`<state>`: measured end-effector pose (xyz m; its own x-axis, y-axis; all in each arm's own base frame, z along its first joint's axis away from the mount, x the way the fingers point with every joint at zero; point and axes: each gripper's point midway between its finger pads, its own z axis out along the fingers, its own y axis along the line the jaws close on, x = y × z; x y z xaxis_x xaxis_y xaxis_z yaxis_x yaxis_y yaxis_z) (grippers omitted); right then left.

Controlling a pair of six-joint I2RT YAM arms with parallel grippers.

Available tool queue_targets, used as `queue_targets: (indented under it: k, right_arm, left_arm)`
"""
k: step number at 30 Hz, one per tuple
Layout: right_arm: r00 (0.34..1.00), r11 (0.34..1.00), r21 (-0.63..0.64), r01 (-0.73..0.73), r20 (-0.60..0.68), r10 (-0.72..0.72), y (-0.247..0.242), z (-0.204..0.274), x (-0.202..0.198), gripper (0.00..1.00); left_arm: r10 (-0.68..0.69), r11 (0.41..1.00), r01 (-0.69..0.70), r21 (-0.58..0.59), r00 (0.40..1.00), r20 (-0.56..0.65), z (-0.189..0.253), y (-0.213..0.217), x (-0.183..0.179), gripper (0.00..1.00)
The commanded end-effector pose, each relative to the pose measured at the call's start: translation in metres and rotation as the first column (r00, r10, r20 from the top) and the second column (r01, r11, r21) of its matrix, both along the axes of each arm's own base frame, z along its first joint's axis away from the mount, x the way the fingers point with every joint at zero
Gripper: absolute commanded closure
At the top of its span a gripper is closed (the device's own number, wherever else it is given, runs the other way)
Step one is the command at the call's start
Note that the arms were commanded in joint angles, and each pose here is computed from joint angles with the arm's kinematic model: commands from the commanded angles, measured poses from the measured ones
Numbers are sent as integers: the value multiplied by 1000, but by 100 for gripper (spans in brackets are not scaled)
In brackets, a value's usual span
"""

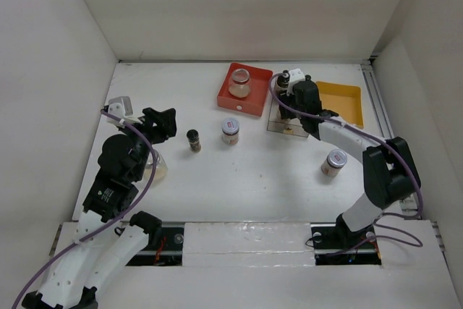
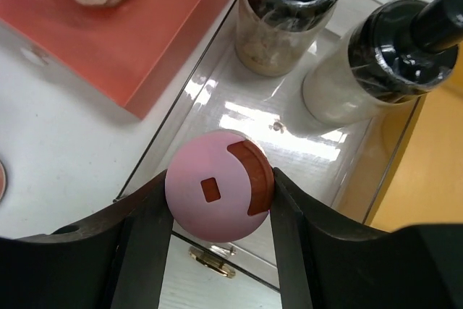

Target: Organize the condiment bottles

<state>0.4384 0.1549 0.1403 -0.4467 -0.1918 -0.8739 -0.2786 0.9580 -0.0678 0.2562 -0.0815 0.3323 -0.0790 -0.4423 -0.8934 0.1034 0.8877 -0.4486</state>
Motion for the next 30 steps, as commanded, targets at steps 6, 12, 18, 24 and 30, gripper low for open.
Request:
queue_targets:
  k: [6, 12, 18, 24, 30]
  right_arm:
    - [1000, 999, 50, -12, 2, 12, 14, -3, 24, 55]
    - [1000, 998, 56, -20, -7, 21, 19, -9, 40, 55]
    - [1000, 998, 55, -13, 3, 13, 19, -6, 45, 47]
    - [1000, 999, 53, 3, 22, -4, 9, 13, 27, 29]
    - [995, 999, 4, 38, 93, -38, 4, 50, 12, 28]
  left_arm:
    - [-8, 1000, 8, -6, 999, 38, 10, -3, 3, 38]
    - [-8, 1000, 8, 3, 999, 39, 10, -2, 3, 38]
    - [1, 1000, -1, 3, 999, 39, 10, -1, 4, 38]
    - [1, 1000, -1, 7, 1000, 31, 8, -2, 5, 38]
    - [1, 1000, -1, 7, 1000, 31, 8, -2, 5, 38]
